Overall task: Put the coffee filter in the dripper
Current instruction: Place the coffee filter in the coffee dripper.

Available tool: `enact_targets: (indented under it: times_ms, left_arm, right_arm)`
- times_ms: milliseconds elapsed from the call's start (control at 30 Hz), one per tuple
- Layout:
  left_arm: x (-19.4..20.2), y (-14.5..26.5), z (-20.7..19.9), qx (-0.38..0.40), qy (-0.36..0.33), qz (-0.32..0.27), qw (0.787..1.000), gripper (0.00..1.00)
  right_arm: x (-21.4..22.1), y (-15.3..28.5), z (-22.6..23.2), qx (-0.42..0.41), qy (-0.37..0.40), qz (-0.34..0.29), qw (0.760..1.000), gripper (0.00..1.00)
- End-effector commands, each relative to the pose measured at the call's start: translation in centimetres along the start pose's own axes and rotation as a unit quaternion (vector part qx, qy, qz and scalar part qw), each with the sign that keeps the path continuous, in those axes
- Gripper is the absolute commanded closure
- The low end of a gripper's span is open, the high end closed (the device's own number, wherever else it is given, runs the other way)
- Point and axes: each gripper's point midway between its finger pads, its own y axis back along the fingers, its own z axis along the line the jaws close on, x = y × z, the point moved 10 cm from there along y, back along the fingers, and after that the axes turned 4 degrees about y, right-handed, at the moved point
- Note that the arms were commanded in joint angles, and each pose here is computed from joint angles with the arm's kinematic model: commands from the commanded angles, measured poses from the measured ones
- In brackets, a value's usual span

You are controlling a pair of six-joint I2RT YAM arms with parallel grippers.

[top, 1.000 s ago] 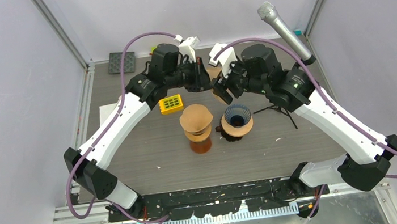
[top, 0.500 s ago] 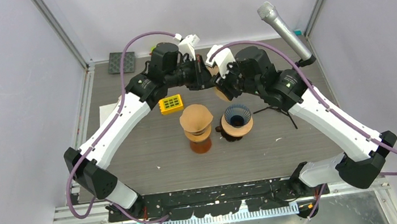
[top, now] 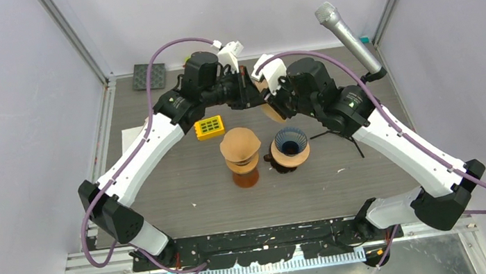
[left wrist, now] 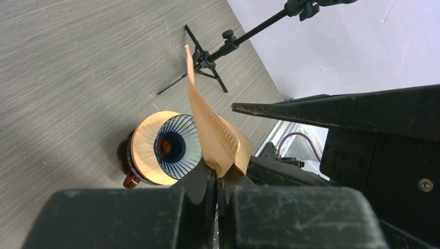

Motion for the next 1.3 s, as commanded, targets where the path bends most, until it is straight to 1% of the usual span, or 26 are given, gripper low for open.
enact_targets:
  times_ms: [0, 167, 400, 567, 633, 833, 1033, 1167, 1267]
  left_arm:
    - [-0.7, 0.0, -0.1, 0.006, -0.018, -0.021, 1.000, 1.00]
    - [-0.7, 0.1, -0.2, 0.010, -0.023, -0.021, 0.999, 1.00]
    - [-0.7, 0.0, -0.1, 0.009, -0.029, -0.019, 0.999, 1.00]
    - [-0.6, -0.1, 0.0, 0.015, -0.030, -0.015, 0.999, 1.00]
    - [-0.5, -0.2, 0.0, 0.019, -0.029, -0.013, 0.999, 1.00]
    - [-0.4, -0.2, -0.1, 0.030, -0.029, -0.010, 0.999, 1.00]
    - [-0.3, -0.2, 0.0, 0.030, -0.033, -0.013, 0.999, 1.00]
    - [-0.4, -0.2, 0.3, 0.005, -0.040, -0.012, 0.999, 1.00]
    - [-0.6, -0.2, 0.8, -0.025, -0.049, -0.011, 0.998, 1.00]
  right_arm:
    - [-0.6, 1.2, -0.9, 0.043, 0.003, -0.027, 0.999, 0.57]
    - [-0.4, 1.5, -1.1, 0.056, 0.010, -0.026, 0.998, 0.55]
    - [-0.3, 2.0, -1.2, 0.062, 0.015, -0.030, 0.997, 0.55]
    - [-0.5, 2.1, -0.8, 0.030, 0.010, -0.038, 0.999, 0.55]
    - [-0.5, 1.9, -0.6, 0.020, 0.006, -0.037, 0.999, 0.57]
    - [-0.5, 0.9, -0.3, 0.019, -0.008, -0.029, 0.999, 0.68]
    - [-0.7, 0.5, -0.7, 0.046, -0.018, -0.024, 0.998, 0.85]
    - [-1.0, 0.9, -1.0, 0.059, -0.022, -0.026, 0.998, 0.98]
    - [-1.2, 1.2, -1.3, 0.070, -0.024, -0.030, 0.997, 1.00]
